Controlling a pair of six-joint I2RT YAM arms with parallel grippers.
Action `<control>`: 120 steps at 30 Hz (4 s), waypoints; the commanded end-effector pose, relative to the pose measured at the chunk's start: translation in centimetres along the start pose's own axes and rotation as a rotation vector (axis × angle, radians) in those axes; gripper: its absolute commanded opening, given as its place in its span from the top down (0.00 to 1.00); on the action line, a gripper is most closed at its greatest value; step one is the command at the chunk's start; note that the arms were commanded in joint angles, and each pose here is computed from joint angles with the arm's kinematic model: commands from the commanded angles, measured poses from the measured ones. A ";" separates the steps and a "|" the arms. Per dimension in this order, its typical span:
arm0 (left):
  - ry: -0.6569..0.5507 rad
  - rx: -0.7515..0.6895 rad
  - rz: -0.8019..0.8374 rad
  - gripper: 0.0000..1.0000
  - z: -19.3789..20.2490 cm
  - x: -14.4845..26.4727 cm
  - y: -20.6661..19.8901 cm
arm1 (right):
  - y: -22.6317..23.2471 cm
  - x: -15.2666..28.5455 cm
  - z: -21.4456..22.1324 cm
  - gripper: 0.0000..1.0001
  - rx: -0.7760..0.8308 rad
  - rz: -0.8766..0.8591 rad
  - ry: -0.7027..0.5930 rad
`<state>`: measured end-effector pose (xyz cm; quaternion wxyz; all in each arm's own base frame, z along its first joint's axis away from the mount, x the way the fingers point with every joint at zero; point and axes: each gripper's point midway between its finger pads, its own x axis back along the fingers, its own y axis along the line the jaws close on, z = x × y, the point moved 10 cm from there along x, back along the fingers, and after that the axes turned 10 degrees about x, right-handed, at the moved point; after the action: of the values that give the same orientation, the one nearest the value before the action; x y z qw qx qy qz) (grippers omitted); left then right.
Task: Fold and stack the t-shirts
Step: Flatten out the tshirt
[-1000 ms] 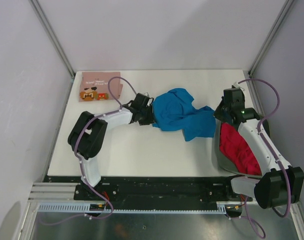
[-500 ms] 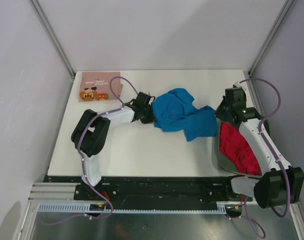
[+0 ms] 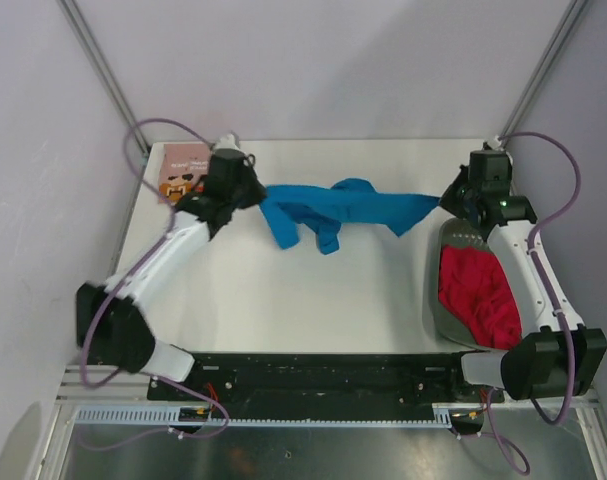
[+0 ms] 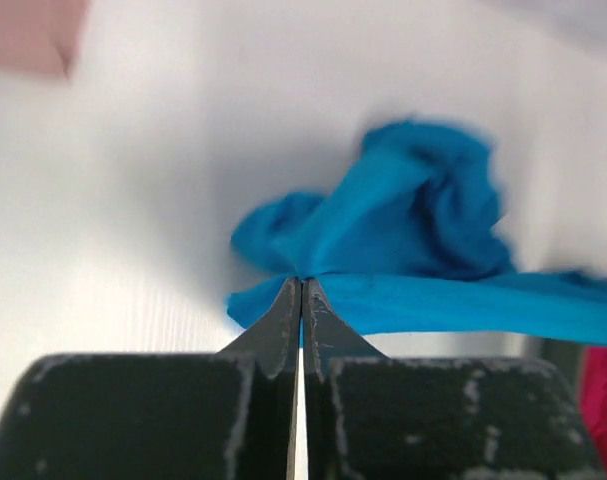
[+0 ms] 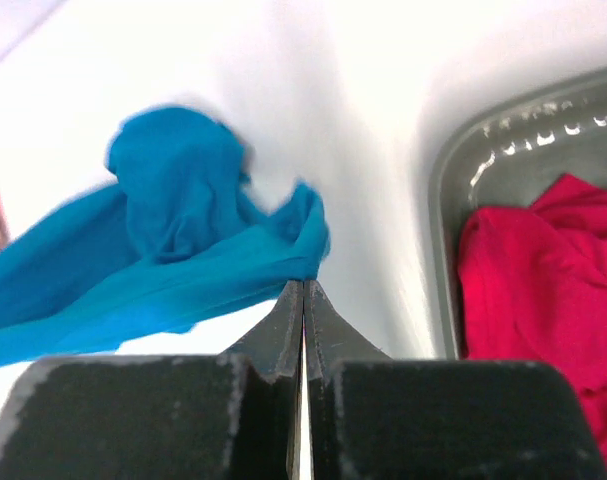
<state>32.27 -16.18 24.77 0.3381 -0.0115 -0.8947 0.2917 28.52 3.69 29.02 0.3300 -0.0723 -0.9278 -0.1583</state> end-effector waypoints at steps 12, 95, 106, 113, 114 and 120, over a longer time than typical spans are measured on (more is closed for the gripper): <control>-0.628 0.002 0.132 1.00 -9.7 19.9 -1.5 | 1.7 13.8 -8.6 1.00 -0.096 -0.226 -0.492; -0.504 -0.026 -0.178 1.00 -8.0 15.3 6.0 | 31.1 -4.5 21.6 0.99 0.462 -0.345 0.034; -0.078 -0.023 0.080 1.00 -0.9 10.9 4.9 | 21.0 1.9 7.7 1.00 0.499 -0.069 -0.239; 0.186 0.119 0.121 0.69 7.8 8.7 7.3 | 13.7 -0.3 15.3 1.00 0.523 0.001 -0.016; 0.197 0.135 0.119 0.63 8.6 8.6 7.8 | 12.6 -0.7 16.5 1.00 0.522 0.005 0.019; 0.149 0.174 0.061 0.43 9.4 8.1 9.2 | 9.4 -1.8 19.7 1.00 0.482 -0.013 0.140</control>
<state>17.53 -11.15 17.00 0.4516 -0.0210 -0.8266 0.3353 20.46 19.01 14.58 0.4138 0.0168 -0.9005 0.1324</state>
